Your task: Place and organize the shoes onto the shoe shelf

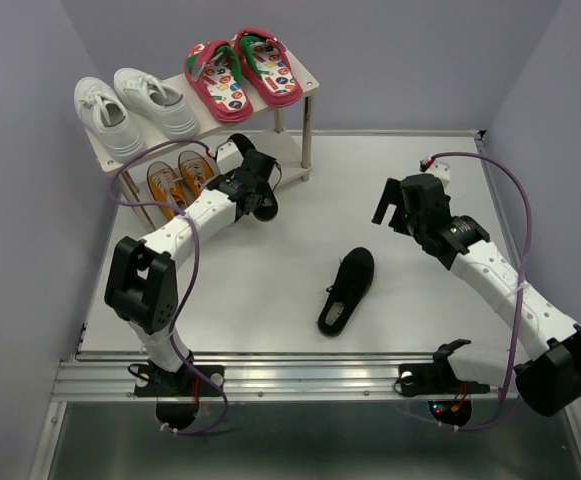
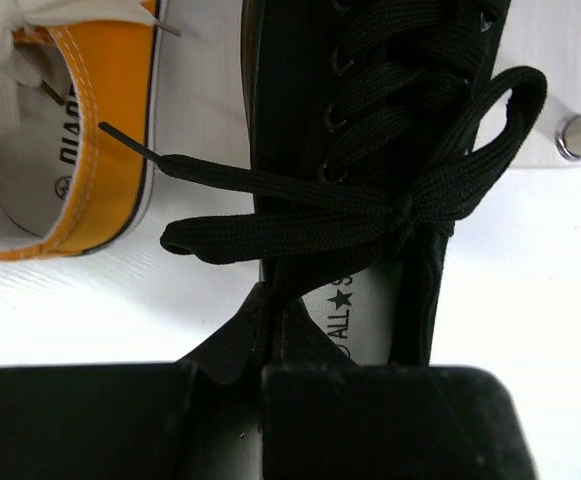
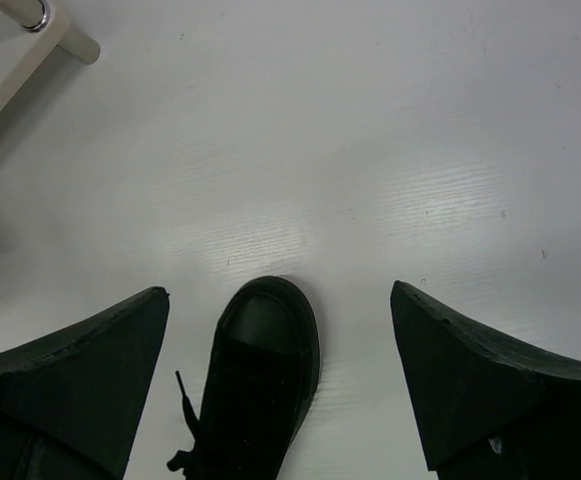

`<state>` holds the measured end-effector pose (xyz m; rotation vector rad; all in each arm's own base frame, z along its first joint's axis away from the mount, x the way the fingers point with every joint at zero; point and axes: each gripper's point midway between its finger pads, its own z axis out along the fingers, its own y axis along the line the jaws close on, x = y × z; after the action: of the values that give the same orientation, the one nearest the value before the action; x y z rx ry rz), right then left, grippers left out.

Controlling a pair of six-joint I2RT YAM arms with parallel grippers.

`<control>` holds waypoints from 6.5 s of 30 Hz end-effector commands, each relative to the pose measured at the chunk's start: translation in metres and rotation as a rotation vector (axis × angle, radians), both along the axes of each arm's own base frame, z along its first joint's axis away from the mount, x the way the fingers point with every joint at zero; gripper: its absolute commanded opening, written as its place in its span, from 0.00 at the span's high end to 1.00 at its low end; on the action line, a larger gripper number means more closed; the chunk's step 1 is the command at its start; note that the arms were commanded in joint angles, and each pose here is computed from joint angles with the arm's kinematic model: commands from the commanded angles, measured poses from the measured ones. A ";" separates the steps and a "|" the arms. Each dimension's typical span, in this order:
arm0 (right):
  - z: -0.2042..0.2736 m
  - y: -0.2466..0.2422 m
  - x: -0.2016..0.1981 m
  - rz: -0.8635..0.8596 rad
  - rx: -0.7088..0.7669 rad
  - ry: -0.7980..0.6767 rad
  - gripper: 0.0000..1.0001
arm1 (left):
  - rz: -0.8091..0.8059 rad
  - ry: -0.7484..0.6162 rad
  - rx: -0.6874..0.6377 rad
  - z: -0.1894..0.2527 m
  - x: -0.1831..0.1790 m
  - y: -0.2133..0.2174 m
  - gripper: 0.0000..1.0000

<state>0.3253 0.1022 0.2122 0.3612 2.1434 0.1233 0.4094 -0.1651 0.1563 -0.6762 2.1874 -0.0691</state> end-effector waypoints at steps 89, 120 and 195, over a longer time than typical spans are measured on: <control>-0.069 0.068 -0.052 0.162 0.182 0.229 0.04 | -1.195 0.141 0.043 -0.062 -0.247 -0.204 0.40; -0.040 0.042 -0.048 0.069 0.129 0.136 0.02 | -1.139 0.183 0.082 -0.103 -0.234 -0.195 0.63; 0.041 -0.026 -0.055 -0.123 0.058 -0.060 0.00 | 0.079 -0.234 -0.123 0.026 0.099 -0.045 1.00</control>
<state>0.2730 0.0844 0.2496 0.5013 2.0725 0.1480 0.4778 -0.2036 0.1298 -0.7624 2.0962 -0.1174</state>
